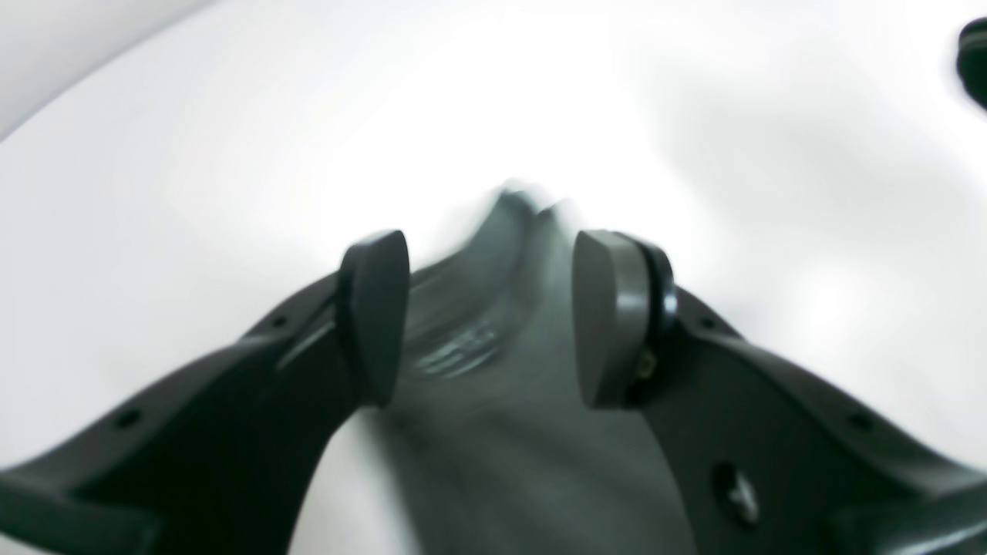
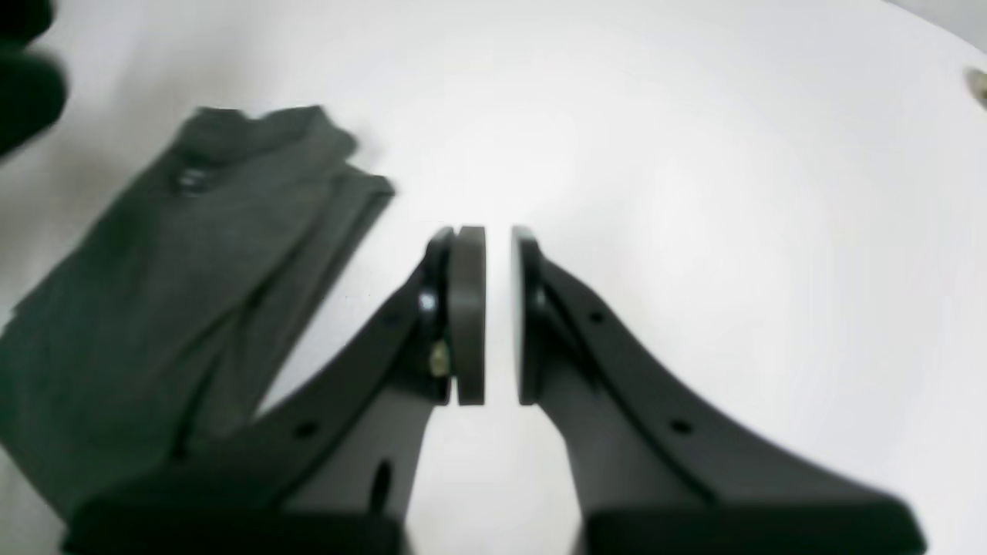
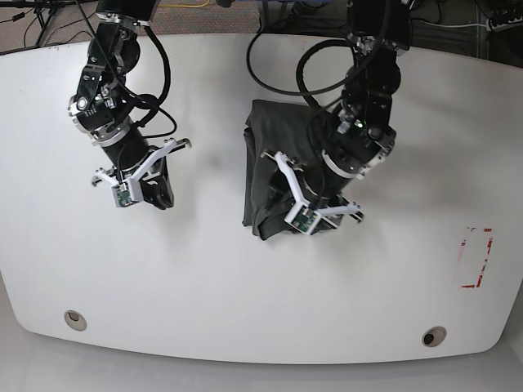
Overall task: Fold the T-shirt properly
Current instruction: 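Grasp the folded bundle with the left gripper and carry it aside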
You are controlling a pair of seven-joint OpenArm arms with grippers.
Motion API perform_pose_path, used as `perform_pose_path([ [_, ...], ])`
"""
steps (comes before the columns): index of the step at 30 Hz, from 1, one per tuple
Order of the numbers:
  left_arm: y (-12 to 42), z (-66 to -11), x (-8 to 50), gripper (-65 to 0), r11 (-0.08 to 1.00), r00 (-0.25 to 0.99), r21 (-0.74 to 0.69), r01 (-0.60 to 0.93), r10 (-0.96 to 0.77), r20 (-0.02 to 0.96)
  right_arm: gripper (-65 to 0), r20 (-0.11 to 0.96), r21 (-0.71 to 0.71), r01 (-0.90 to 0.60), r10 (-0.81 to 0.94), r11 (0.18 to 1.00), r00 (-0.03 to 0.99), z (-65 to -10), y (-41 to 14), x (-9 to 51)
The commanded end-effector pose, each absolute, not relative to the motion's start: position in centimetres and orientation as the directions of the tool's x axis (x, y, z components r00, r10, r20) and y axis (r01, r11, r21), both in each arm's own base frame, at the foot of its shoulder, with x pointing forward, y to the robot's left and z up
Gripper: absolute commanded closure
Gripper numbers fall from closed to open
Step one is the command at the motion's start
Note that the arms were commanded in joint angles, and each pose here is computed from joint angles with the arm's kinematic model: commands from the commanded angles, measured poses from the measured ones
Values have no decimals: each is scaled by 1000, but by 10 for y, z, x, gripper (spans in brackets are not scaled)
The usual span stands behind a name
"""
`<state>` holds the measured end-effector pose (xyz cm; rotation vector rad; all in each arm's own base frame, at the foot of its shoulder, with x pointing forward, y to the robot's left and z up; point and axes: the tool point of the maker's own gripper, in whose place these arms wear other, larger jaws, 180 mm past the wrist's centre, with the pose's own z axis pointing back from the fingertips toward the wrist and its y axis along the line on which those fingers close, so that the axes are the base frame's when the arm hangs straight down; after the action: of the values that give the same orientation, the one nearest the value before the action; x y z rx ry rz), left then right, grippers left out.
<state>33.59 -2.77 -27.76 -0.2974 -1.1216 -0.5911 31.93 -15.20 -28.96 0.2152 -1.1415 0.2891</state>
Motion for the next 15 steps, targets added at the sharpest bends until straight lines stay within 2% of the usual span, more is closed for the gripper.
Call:
perform_pose_path([
  [1, -39, -275, 336, -322, 824, 287, 23, 566, -223, 932, -49, 939, 11, -331, 104, 944, 327, -272, -155, 325],
  [7, -40, -324, 330, -321, 830, 393, -30, 557, -232, 890, -49, 939, 9, -311, 99, 950, 329, -271, -162, 325],
  [15, -2, -394, 324, -324, 874, 552, -69, 481, -240, 799, -49, 939, 11, -287, 90, 958, 333, -272, -171, 323],
])
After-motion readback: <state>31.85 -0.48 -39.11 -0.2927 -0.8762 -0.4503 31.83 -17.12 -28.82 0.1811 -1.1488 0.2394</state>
